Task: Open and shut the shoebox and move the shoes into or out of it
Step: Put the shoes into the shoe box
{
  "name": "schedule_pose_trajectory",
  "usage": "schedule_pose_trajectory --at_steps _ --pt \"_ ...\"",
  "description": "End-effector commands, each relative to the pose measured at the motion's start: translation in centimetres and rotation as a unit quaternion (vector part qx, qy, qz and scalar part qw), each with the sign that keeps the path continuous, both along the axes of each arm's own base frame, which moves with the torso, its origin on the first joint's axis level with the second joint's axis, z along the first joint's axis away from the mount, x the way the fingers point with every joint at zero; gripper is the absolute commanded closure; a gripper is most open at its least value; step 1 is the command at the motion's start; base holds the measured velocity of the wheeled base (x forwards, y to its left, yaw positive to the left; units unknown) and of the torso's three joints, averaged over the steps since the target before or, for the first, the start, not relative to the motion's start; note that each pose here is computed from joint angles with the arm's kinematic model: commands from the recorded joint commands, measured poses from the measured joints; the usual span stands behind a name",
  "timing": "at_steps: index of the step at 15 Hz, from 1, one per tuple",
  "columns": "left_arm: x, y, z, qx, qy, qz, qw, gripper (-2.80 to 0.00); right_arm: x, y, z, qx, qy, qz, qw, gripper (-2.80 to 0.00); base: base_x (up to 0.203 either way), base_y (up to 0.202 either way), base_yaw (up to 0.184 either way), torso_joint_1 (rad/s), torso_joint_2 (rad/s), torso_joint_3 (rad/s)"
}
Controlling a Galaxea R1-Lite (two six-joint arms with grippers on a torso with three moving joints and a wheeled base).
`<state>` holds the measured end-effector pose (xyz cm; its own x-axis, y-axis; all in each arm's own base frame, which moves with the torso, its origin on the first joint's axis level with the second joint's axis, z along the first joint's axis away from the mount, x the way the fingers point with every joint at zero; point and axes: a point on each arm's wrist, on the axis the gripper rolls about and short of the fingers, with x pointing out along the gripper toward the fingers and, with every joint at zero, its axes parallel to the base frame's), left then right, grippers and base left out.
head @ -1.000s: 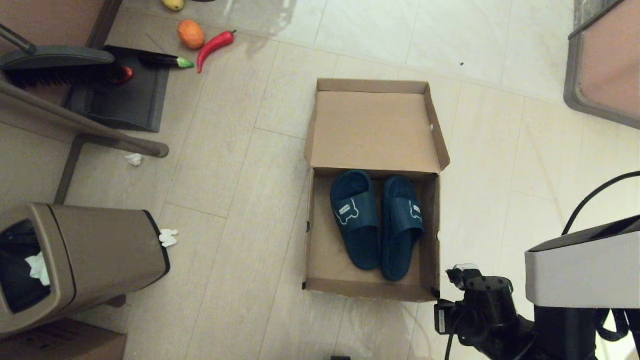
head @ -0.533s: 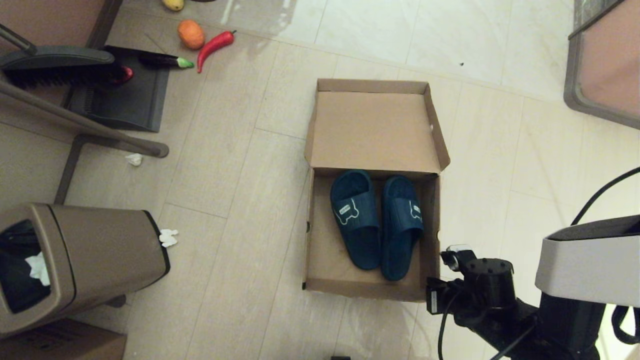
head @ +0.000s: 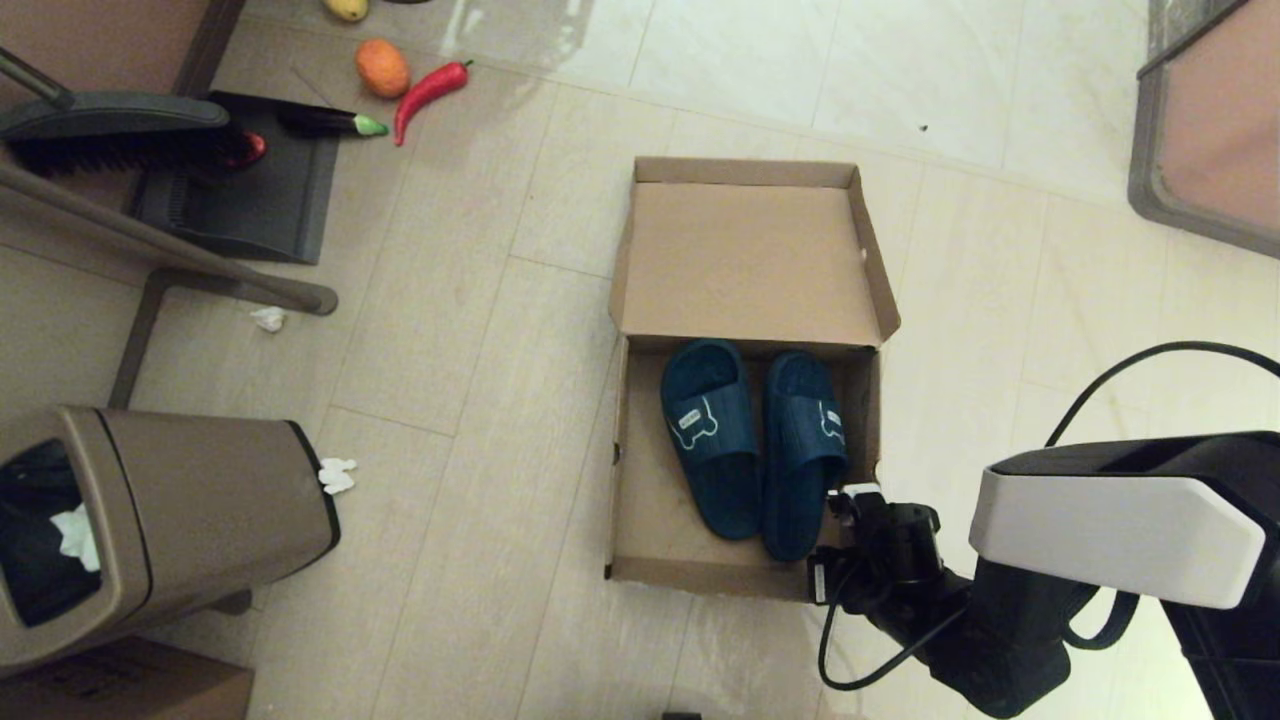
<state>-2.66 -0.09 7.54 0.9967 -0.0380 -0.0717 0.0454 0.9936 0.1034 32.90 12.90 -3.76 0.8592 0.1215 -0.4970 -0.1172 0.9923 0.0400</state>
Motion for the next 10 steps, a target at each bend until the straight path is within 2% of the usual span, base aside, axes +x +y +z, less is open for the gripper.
schedule_pose_trajectory --at_steps 1,5,7,10 --pt "0.0 0.0 0.0 0.0 0.002 0.0 1.0 0.0 -0.5 -0.2 -1.4 -0.008 0.022 -0.001 1.0 0.0 0.0 0.0 0.0 0.0 0.0 0.0" --pt "0.0 0.0 0.0 0.0 0.001 0.0 1.0 0.0 -2.5 -1.1 -1.8 -0.021 0.055 0.0 0.998 0.0 0.0 0.0 0.0 0.0 0.0 0.0" --pt "0.0 0.0 0.0 -0.001 0.002 0.001 1.0 0.0 -4.3 -1.7 -2.2 -0.034 0.086 0.001 0.996 0.0 0.0 0.0 0.0 0.0 0.0 0.0" --pt "0.0 0.0 0.0 -0.001 0.002 0.001 1.0 0.0 -6.8 -2.7 -1.5 -0.038 0.1 0.003 0.994 0.0 0.0 0.0 0.0 0.0 0.0 0.0"
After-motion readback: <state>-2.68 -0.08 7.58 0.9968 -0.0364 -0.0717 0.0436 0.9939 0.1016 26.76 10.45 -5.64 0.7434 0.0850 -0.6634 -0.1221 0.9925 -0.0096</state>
